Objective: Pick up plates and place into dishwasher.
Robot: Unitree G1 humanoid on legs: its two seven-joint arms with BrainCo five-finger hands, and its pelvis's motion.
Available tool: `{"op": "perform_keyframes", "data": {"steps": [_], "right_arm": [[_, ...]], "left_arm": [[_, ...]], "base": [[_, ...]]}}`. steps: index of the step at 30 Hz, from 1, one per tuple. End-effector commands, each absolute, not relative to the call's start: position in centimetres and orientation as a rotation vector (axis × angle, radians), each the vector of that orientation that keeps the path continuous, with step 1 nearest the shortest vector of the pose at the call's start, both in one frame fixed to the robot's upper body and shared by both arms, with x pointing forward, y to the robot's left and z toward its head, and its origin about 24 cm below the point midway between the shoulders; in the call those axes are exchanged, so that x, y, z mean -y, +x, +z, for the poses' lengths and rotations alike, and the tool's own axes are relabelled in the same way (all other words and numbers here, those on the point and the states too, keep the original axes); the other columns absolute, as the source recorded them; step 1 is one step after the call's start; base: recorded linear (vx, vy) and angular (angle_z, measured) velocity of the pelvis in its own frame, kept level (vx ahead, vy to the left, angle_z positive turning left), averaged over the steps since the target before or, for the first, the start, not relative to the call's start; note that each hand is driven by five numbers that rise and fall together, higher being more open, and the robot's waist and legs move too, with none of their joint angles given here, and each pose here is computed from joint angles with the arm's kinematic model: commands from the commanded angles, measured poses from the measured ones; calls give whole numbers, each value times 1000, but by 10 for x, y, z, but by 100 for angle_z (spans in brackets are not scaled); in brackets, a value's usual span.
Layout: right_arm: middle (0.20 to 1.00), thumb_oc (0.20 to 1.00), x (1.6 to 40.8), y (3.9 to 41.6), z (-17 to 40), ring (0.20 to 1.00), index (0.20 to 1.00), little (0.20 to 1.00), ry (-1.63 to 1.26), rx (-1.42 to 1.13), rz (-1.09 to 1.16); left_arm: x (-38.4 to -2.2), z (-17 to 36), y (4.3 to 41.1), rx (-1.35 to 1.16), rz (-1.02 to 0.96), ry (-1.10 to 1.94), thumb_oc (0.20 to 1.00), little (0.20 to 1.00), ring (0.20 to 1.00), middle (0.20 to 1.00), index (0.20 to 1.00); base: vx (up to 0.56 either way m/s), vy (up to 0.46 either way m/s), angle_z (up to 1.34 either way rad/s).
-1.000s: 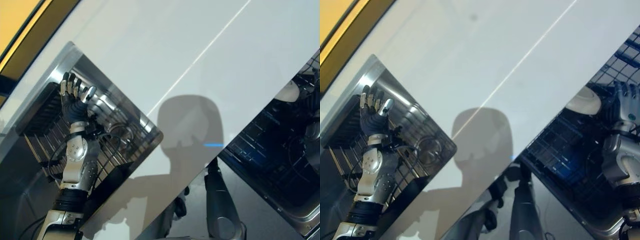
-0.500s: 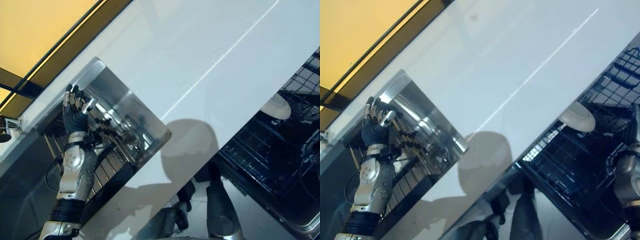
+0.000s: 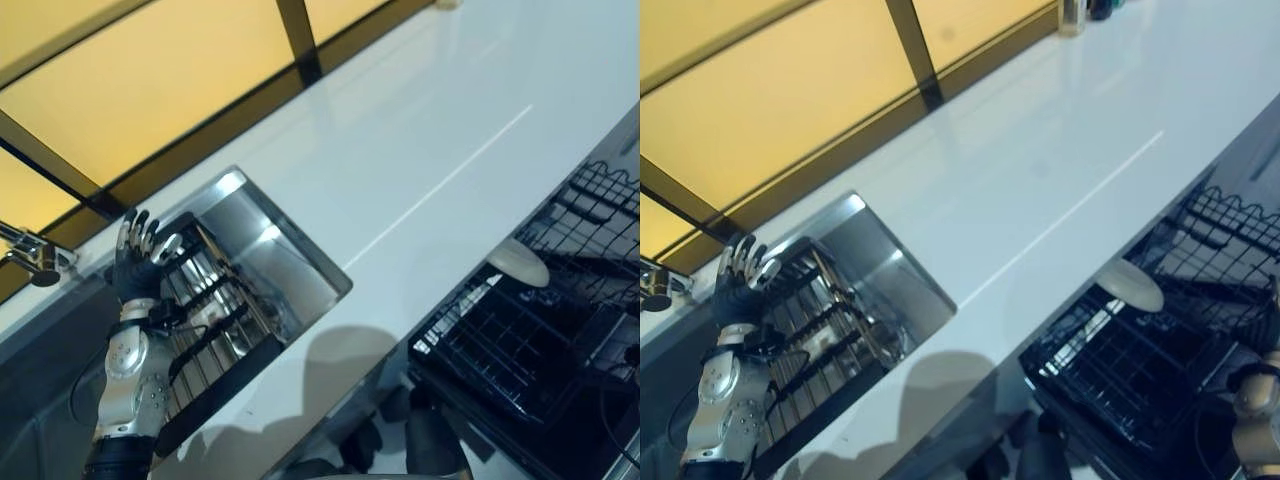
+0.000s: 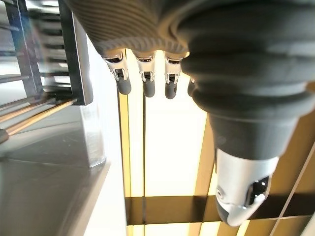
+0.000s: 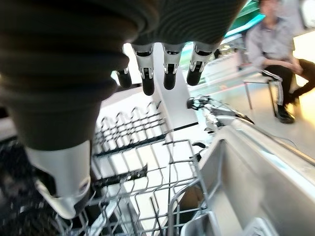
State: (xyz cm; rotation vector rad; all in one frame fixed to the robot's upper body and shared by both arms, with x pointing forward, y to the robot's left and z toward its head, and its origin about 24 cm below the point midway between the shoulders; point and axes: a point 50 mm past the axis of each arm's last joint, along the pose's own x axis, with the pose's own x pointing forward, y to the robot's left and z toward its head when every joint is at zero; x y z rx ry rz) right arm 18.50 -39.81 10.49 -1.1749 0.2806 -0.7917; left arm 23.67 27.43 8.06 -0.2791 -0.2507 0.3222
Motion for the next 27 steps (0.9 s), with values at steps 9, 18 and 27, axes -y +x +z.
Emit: {"op": "perform_keyframes", "data": {"steps": [9,18,27], "right_arm": [[1000,1000,364,194,99,1000,1000,1000,-625,-155,-617],[1000,1000,362,205,91,1000,1000,1000,-649,-233,-569],[1000,1000,371,217,104,1000,1000,1000,-627,-190,-649]], "left_arm": [[-286,52,218,170,365,-281,1000,1000,1000,1000,1000],[-275,41,222,121,357,-319,1000,1000,1000,1000,1000],[-267,51,237,175,350,-342,1000,1000,1000,1000,1000]], "base": [[117,62,-7],[45,69,-2],[-96,20,-3]]}}
